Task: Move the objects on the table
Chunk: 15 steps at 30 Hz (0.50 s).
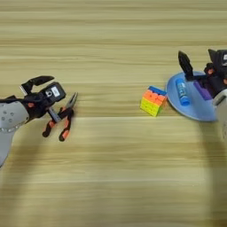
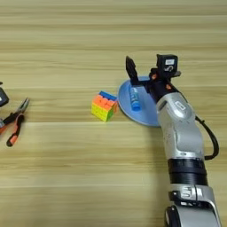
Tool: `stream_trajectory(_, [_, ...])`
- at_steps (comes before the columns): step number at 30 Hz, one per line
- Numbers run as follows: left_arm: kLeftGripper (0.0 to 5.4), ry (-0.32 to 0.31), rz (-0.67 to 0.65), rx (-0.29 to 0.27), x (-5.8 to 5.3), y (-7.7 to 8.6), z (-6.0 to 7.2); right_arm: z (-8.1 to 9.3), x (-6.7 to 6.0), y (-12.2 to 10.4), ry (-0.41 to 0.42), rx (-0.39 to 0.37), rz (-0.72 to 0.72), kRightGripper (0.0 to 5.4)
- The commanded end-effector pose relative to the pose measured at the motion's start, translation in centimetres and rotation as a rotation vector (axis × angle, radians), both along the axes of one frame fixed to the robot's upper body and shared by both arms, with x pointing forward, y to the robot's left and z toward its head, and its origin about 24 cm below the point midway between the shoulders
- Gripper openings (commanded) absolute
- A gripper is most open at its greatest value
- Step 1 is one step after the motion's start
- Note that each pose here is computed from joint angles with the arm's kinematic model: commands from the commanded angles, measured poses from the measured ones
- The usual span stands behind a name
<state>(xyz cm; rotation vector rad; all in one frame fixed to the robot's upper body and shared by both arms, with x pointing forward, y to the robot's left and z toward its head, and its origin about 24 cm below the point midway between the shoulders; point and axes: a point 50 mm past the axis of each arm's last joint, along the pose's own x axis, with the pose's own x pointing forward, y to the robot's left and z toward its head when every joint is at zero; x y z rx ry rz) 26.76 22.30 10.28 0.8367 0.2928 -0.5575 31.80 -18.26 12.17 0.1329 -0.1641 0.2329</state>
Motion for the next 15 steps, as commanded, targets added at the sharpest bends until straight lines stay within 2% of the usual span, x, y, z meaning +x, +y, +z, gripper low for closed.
stream_trajectory(1, [5.37,0.013,0.044,-0.049,0.0,0.2,-0.5,0.1,-0.1,0.1,-0.005,-0.002,0.001,5.40])
stream_trajectory(10, [5.37,0.045,0.136,-0.142,-0.8,0.5,-2.6,0.1,-0.1,0.0,-0.009,0.002,-0.002,5.40])
stream_trajectory(15, [5.37,0.033,0.185,-0.203,-1.1,0.2,-3.1,0.1,0.0,0.0,-0.008,0.003,-0.002,5.40])
